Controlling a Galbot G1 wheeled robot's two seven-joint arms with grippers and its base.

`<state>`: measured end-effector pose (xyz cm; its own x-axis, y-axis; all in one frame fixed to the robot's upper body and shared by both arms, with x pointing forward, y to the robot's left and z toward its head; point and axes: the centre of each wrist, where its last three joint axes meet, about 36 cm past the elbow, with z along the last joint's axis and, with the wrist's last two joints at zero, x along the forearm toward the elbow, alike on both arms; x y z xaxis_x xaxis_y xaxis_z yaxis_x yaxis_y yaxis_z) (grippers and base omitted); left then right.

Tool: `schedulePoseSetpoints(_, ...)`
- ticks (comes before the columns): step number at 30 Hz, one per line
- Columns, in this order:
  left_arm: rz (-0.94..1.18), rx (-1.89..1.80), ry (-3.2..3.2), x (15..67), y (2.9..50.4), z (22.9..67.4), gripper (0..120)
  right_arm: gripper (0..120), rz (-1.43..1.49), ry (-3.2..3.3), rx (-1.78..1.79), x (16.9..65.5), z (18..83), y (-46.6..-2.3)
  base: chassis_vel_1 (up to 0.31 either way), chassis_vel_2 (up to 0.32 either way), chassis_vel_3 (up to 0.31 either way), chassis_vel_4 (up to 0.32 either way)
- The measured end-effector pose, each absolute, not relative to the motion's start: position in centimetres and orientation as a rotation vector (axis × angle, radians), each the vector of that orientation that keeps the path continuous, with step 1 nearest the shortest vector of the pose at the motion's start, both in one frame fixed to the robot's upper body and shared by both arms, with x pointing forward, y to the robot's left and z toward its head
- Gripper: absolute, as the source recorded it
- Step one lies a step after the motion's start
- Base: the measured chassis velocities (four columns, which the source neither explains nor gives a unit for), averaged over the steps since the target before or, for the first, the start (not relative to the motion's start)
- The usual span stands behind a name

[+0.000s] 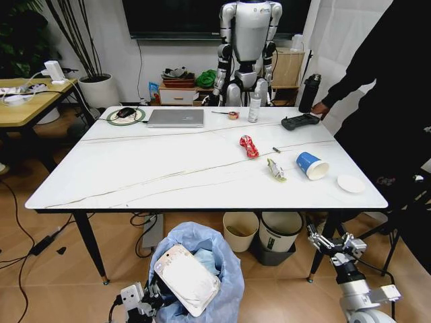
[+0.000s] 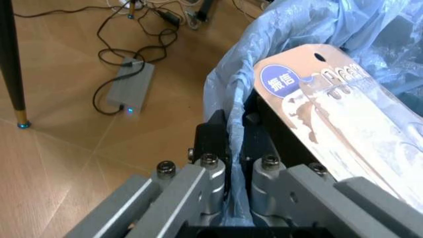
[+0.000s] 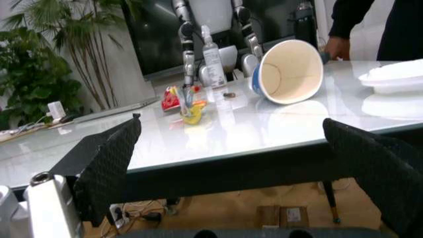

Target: Pick up the trash bin and place the trash from the table into it.

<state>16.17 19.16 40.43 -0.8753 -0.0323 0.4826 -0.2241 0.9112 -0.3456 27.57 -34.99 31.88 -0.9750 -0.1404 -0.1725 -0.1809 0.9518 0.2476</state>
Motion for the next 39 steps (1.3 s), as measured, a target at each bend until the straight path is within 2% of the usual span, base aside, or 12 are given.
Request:
schedulePoseSetpoints(7, 0.550, 0.196, -2.596, 15.5, 18.5, 40.1, 0, 100, 0.392, 2.938, -0.248, 30.4, 32.9, -36.4, -0.014, -0.008, 0.009, 0.014)
schedulePoseSetpoints(18, 0.549, 0.241, -2.614, 15.0, 18.6, 40.5, 0, 100, 0.248, 2.996, -0.321, 37.4, 40.0, -40.6, 0.000, 0.000, 0.000, 0.000)
schedulePoseSetpoints(27, 0.549, 0.278, -2.628, 15.0, 19.0, 41.0, 0, 100, 0.159, 3.089, -0.346, 41.1, 41.1, -42.5, 0.000, 0.000, 0.000, 0.000)
schedulePoseSetpoints(33, 0.546, 0.298, -2.639, 15.1, 19.4, 41.3, 0, 100, -0.139, 3.200, -0.207, 42.6, 40.4, -45.6, 0.000, 0.000, 0.000, 0.000)
schedulePoseSetpoints(39, 0.544, 0.297, -2.644, 15.3, 19.6, 41.4, 0, 100, -0.206, 3.251, 0.053, 43.0, 43.1, -44.8, 0.000, 0.000, 0.000, 0.000)
